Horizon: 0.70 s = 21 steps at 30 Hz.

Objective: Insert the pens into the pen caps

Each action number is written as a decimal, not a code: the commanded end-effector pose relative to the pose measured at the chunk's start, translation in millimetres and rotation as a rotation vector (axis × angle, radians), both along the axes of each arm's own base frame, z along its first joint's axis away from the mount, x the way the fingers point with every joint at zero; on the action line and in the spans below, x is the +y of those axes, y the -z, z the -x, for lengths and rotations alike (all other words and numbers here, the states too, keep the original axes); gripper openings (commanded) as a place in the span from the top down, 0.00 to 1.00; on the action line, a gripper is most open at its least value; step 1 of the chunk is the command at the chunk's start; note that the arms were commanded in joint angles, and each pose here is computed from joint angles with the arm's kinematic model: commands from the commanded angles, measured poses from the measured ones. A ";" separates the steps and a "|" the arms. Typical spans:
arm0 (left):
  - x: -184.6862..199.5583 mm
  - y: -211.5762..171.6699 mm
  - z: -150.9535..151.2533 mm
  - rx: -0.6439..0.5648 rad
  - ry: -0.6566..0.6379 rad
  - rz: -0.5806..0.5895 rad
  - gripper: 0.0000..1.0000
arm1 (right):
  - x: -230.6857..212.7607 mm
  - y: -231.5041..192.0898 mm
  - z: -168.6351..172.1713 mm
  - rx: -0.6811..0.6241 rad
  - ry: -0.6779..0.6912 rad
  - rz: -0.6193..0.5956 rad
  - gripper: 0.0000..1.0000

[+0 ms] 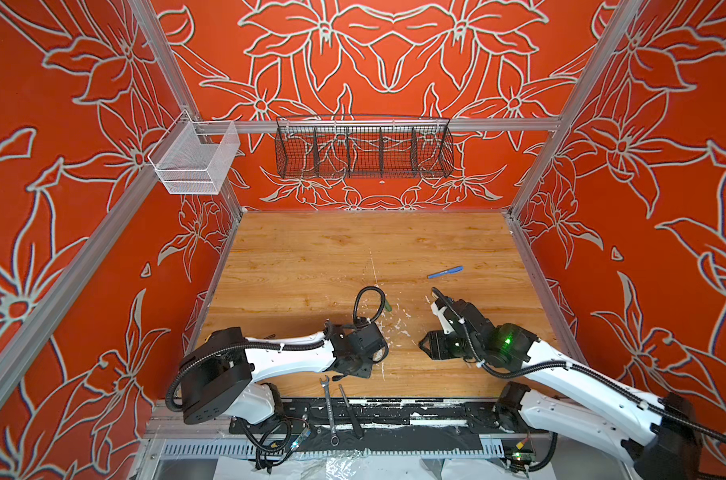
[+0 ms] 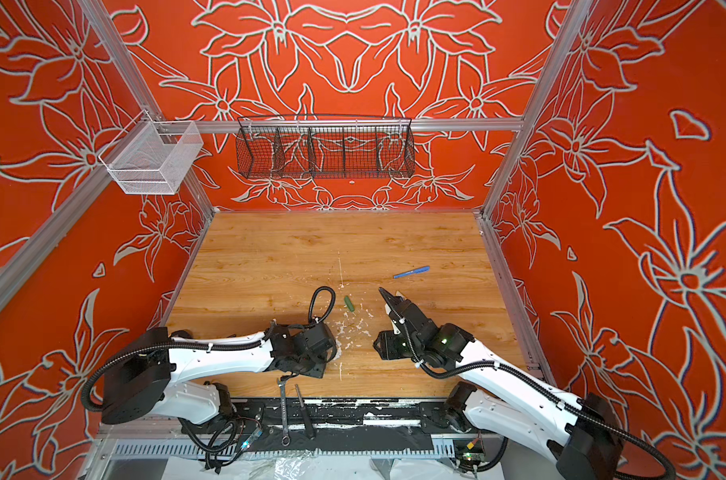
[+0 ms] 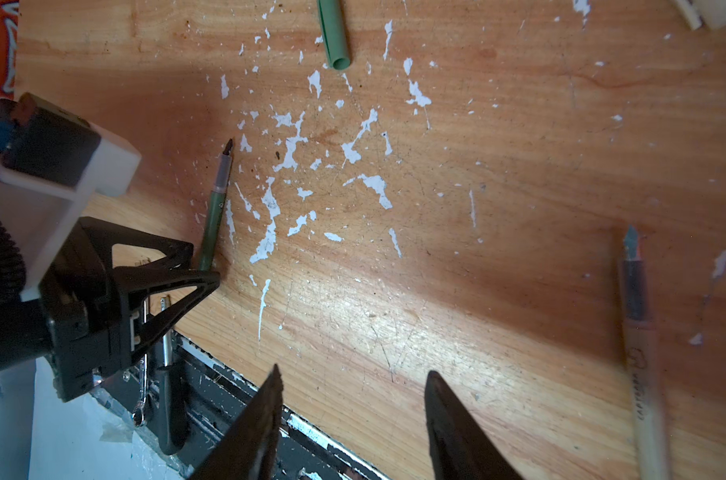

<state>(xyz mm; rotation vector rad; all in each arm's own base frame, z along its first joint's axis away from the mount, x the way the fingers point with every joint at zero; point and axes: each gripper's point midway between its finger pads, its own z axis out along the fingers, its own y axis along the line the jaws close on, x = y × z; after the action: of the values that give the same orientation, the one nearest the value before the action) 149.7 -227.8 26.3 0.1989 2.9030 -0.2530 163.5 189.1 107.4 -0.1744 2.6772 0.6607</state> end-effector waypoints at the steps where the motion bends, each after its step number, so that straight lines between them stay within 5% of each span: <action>1: 3.6 2.3 2.5 -0.001 -0.002 -0.029 0.52 | 2.7 -1.5 -2.2 0.002 0.002 -0.013 0.44; 21: 11.8 -3.2 -0.2 -0.087 0.056 -0.021 0.62 | 12.1 -7.8 -14.3 -0.014 -0.007 -0.011 0.45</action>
<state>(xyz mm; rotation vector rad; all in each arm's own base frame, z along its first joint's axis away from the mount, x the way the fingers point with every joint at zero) 148.4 -219.7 28.6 0.2620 2.8485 -0.2339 169.9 194.7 100.8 -0.1791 2.6988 0.6438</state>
